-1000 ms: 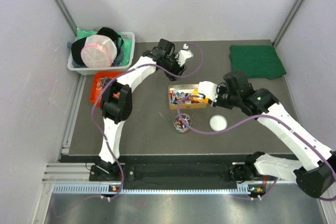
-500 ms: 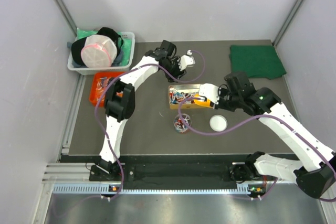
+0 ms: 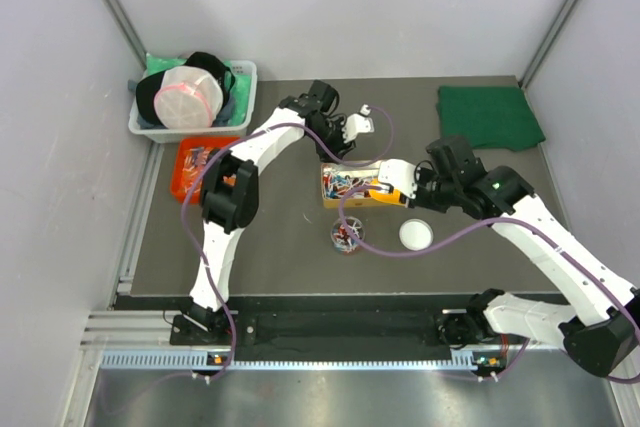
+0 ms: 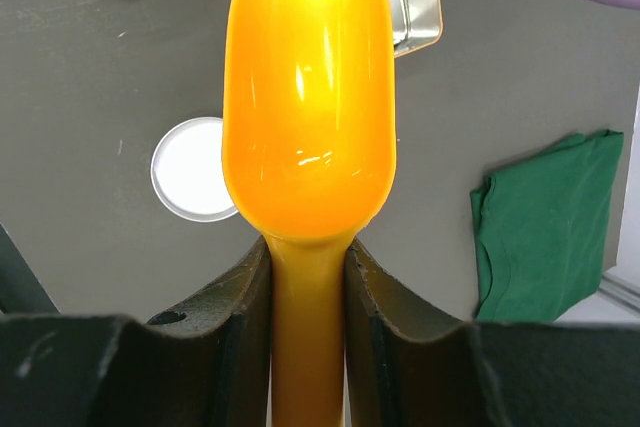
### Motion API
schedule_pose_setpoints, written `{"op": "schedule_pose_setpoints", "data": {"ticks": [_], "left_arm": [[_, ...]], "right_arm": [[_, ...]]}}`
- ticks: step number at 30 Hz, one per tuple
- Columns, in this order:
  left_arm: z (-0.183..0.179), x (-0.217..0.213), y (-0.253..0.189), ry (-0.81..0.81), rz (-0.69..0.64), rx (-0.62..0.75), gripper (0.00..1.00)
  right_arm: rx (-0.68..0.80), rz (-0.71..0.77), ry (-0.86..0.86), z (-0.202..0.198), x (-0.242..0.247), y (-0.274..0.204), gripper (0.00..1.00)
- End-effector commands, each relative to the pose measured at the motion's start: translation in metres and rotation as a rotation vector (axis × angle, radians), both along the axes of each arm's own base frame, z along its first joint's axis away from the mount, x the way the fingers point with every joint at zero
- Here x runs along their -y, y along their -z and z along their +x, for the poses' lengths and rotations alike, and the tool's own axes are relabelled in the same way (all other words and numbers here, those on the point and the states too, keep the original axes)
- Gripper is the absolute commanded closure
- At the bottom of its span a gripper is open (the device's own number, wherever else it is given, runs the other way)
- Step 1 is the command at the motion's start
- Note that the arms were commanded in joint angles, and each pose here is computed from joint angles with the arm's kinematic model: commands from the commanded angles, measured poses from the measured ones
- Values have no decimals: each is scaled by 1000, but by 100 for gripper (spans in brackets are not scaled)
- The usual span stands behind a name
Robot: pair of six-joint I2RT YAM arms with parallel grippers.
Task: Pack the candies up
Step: Scoop the fake candies from the storage box.
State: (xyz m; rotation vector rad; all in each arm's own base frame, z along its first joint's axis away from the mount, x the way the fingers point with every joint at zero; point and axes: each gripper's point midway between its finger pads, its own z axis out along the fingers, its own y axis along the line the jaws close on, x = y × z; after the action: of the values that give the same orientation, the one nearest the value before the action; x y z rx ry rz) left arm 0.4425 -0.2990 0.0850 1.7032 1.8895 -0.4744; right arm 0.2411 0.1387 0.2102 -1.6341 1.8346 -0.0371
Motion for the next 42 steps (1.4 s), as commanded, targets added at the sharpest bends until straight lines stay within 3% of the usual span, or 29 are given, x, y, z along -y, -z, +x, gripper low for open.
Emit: {"op": "schedule_pose_setpoints", "data": {"ticks": [1,19,26,30,37,42], "left_arm": [[-5,5,-1,51,1,7,57],[5,6,42,59,103,24,69],[7,7,54,78,147,41,83],[6,9,55,86,162,50,100],[5,13,39,86,143,72,100],[1,17,24,96,106,72,100]], "right_arm": [[40,46,-9,8,-8,-15,100],[9,5,-46,20,-17,-15,100],[-11,-86,-76,35,-18,-5,100],[13,-148,-87,54,-20,-10,100],[62,-356,-70,95,-5,-7,100],[50,-403,-71,106,-1,-4,100]]}}
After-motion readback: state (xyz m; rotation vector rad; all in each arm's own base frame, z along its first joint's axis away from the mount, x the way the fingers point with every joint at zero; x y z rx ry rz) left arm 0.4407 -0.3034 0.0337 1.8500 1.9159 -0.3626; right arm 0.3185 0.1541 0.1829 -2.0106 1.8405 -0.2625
